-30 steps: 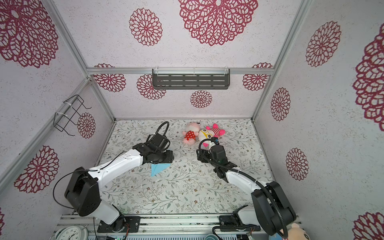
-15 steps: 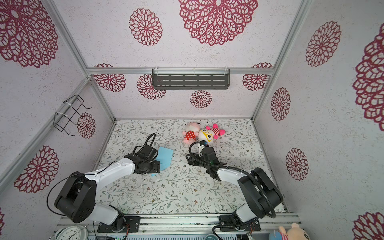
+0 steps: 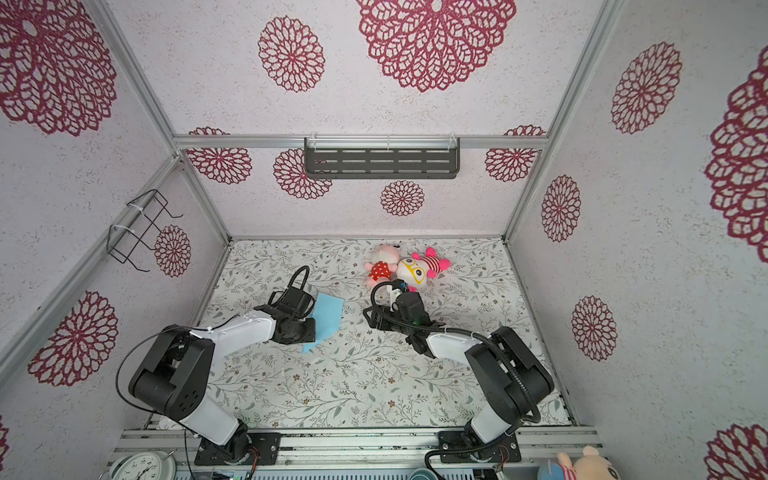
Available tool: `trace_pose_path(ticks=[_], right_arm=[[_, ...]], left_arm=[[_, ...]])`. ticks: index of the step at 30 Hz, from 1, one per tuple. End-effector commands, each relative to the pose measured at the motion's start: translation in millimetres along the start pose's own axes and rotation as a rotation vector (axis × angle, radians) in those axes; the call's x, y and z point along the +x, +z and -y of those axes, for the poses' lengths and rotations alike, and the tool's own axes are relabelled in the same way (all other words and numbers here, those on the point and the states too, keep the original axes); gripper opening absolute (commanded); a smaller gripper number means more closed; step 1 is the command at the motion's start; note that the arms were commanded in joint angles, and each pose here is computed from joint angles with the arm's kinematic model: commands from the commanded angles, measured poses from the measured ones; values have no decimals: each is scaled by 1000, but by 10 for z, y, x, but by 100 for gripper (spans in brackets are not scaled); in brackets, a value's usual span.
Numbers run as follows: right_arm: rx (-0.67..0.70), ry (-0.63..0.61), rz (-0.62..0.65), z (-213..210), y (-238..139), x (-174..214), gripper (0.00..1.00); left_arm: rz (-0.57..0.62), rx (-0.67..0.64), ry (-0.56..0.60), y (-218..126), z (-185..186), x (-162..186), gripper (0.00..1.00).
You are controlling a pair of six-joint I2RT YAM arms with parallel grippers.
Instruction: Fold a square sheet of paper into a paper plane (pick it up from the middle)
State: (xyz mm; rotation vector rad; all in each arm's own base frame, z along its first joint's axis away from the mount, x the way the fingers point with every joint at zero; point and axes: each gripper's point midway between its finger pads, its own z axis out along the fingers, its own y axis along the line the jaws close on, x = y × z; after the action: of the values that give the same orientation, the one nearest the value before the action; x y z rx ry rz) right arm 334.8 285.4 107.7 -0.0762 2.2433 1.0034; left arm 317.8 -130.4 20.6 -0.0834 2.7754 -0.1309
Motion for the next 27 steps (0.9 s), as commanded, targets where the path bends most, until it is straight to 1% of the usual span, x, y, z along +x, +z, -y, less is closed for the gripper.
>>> trace_pose_path(ticks=[1,3,8,16,20,23,27], right_arm=[[-49,1,20,-160,32,-105,75],[-52,2,13,-167,53,-95,75],[-69,13,-22,-183,133,-20,75],[-93,29,-44,-203,174,41,75],[-117,29,-43,-239,159,48,75],[-142,31,-45,-269,140,65,75],[-183,32,-66,-317,129,123,73]], left_arm=[[32,67,27,16,139,-126,46],[31,82,33,29,167,-128,43],[29,134,44,55,272,-142,32],[30,220,76,50,427,-154,16],[21,267,87,51,505,-130,11],[17,343,89,15,629,-114,9],[21,499,70,-77,868,-101,9]])
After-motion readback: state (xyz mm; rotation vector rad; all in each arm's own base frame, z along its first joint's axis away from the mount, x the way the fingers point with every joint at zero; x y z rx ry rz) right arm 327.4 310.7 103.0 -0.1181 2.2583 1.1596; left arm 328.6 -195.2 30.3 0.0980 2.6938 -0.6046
